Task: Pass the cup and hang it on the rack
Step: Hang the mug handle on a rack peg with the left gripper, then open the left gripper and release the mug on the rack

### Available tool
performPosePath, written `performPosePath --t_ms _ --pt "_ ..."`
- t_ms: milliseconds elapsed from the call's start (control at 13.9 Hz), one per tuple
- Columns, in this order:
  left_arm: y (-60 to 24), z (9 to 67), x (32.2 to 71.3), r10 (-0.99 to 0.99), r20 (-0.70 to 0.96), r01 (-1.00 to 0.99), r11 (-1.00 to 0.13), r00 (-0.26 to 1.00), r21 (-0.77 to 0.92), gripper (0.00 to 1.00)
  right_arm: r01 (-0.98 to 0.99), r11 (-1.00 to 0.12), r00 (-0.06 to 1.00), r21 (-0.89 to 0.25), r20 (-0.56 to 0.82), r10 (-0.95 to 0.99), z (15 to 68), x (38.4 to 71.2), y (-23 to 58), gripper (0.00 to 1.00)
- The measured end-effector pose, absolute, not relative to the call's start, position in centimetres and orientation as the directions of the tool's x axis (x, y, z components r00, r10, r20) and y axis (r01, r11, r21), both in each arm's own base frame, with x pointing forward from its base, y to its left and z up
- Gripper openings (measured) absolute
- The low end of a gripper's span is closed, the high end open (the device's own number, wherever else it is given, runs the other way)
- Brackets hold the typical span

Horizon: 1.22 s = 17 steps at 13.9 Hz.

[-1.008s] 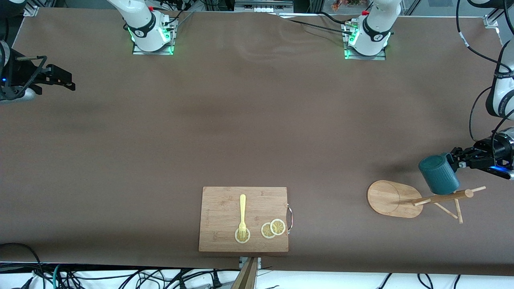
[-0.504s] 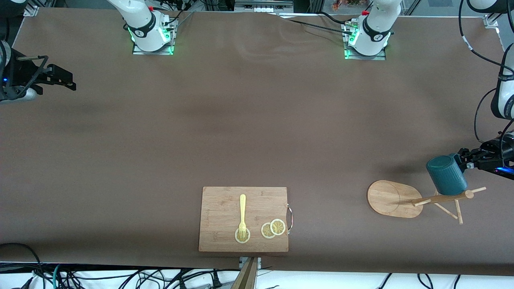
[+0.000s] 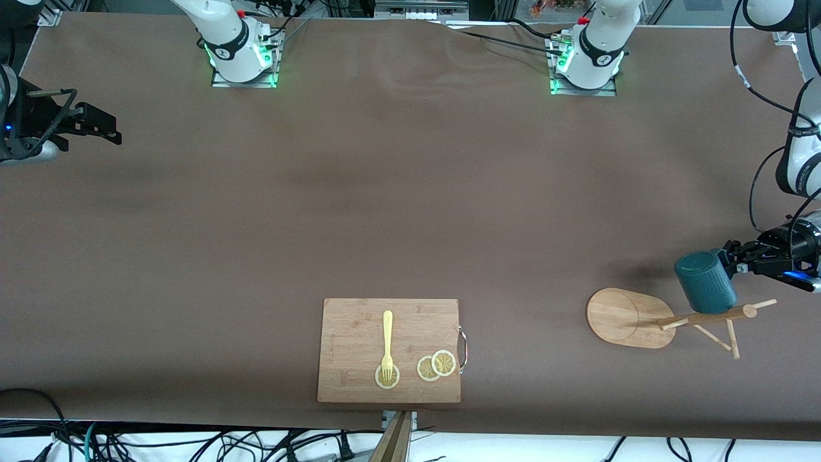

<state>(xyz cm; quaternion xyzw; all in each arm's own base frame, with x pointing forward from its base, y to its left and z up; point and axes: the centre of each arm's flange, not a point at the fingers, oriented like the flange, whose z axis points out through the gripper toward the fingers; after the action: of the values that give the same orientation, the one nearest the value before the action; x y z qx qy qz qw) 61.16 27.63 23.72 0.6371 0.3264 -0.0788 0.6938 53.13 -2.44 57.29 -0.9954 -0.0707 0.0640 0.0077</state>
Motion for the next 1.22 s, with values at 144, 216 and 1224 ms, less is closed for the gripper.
performPosePath --t_ms 144,216,1224 --pt "27.9 23.7 61.2 0.322 -0.493 0.47 0.154 0.808 0.869 0.35 0.14 -0.99 0.982 -0.024 -0.126 0.142 57.3 53.1 -2.4 1.0" --pt "28.0 23.8 61.2 0.33 -0.46 0.438 0.142 0.824 0.888 0.46 0.139 -0.99 0.982 -0.024 -0.126 0.141 57.3 53.1 -2.4 1.0" --pt "33.5 45.5 54.2 0.073 0.058 0.009 -0.696 0.996 0.718 1.0 0.139 -0.99 0.982 -0.025 -0.127 0.141 57.3 53.1 -2.4 1.0"
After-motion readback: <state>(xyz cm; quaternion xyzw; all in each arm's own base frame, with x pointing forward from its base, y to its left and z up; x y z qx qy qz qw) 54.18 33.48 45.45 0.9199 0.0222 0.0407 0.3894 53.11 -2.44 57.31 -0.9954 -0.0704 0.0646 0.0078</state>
